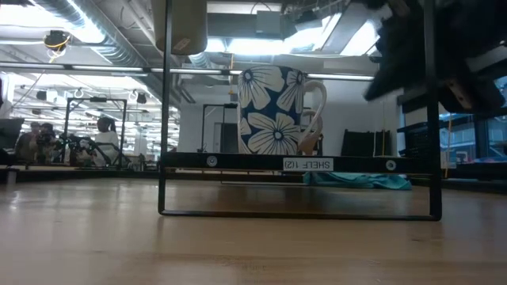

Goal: Stack small to large cups/mugs on shelf
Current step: Put the gray cup on the shelf

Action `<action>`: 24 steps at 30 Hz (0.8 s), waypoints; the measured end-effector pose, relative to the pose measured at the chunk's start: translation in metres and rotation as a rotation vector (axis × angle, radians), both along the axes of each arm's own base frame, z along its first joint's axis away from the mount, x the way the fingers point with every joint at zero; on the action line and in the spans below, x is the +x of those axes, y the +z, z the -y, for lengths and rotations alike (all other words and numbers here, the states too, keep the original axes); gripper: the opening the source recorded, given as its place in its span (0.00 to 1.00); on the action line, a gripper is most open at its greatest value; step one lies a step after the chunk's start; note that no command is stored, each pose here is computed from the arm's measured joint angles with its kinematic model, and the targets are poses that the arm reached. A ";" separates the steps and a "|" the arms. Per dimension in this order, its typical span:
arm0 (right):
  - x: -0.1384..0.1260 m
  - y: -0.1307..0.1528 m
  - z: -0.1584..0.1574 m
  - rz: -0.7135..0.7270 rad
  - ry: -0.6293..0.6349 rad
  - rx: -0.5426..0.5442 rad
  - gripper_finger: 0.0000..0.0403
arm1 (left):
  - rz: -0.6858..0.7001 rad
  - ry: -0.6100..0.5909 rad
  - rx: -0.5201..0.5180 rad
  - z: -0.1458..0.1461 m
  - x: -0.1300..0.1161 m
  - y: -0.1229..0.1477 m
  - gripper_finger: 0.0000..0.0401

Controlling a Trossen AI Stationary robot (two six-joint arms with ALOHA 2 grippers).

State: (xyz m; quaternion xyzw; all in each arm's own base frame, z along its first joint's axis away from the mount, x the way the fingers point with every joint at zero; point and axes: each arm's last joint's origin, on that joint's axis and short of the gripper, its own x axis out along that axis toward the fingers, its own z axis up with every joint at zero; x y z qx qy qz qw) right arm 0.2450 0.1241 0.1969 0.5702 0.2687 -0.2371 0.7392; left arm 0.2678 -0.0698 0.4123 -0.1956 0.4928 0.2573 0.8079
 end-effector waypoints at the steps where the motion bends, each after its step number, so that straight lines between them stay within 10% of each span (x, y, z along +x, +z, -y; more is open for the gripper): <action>1: -0.002 -0.002 0.001 -0.031 0.002 -0.013 0.01 | 0.000 -0.003 0.001 0.000 0.000 0.000 0.00; 24: -0.009 -0.006 -0.002 -0.146 0.069 0.096 0.00 | -0.008 -0.032 0.013 0.000 0.000 0.000 0.00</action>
